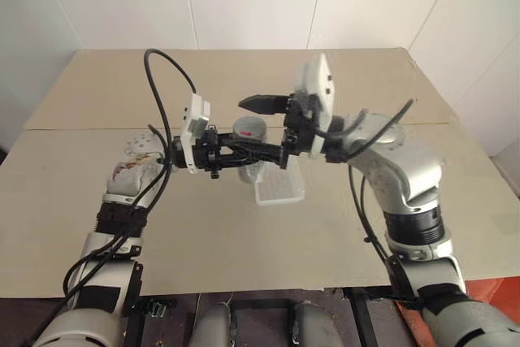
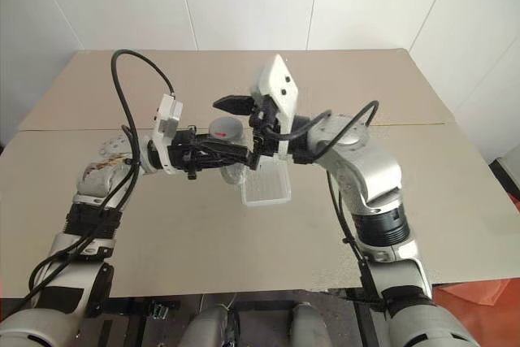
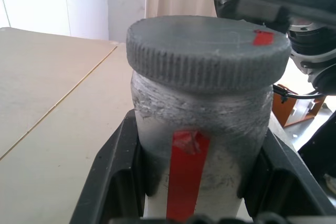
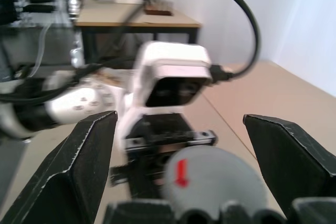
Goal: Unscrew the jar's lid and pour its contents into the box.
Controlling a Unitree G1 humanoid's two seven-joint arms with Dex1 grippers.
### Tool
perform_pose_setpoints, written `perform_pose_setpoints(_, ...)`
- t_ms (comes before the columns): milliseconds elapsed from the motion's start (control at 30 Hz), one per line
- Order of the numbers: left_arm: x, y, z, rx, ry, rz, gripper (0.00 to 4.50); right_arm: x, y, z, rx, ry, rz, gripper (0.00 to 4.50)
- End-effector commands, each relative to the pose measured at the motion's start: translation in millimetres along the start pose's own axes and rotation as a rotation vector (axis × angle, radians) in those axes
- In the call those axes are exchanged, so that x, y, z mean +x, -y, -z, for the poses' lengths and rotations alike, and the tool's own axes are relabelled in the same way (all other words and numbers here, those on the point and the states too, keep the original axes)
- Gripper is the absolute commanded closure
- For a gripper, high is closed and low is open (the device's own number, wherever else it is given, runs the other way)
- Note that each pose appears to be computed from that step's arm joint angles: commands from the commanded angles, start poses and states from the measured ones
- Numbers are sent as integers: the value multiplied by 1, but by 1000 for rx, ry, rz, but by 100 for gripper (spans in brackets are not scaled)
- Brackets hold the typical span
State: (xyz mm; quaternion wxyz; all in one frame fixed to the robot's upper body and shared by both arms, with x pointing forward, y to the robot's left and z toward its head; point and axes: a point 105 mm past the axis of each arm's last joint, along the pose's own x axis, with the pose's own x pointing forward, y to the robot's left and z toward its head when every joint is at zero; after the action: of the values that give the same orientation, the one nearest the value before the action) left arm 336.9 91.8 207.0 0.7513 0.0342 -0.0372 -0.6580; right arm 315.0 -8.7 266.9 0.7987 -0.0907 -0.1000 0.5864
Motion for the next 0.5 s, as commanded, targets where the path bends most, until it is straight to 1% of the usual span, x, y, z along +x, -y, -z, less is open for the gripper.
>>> perform_pose_setpoints(33, 2, 1, -15, 61, 10, 25, 258, 4, 13, -4, -22, 2, 66, 2)
perform_pose_setpoints(233, -3, 4, -19, 83, 14, 27, 258, -6, 24, 2, -10, -16, 94, 2)
perform_pose_setpoints(367, -13, 8, -25, 96, 28, 30, 258, -24, 38, -1, -9, -8, 123, 2)
perform_pose_setpoints(500, -22, 8, -29, 109, 32, 10, 258, -44, 48, 2, -25, -34, 139, 2)
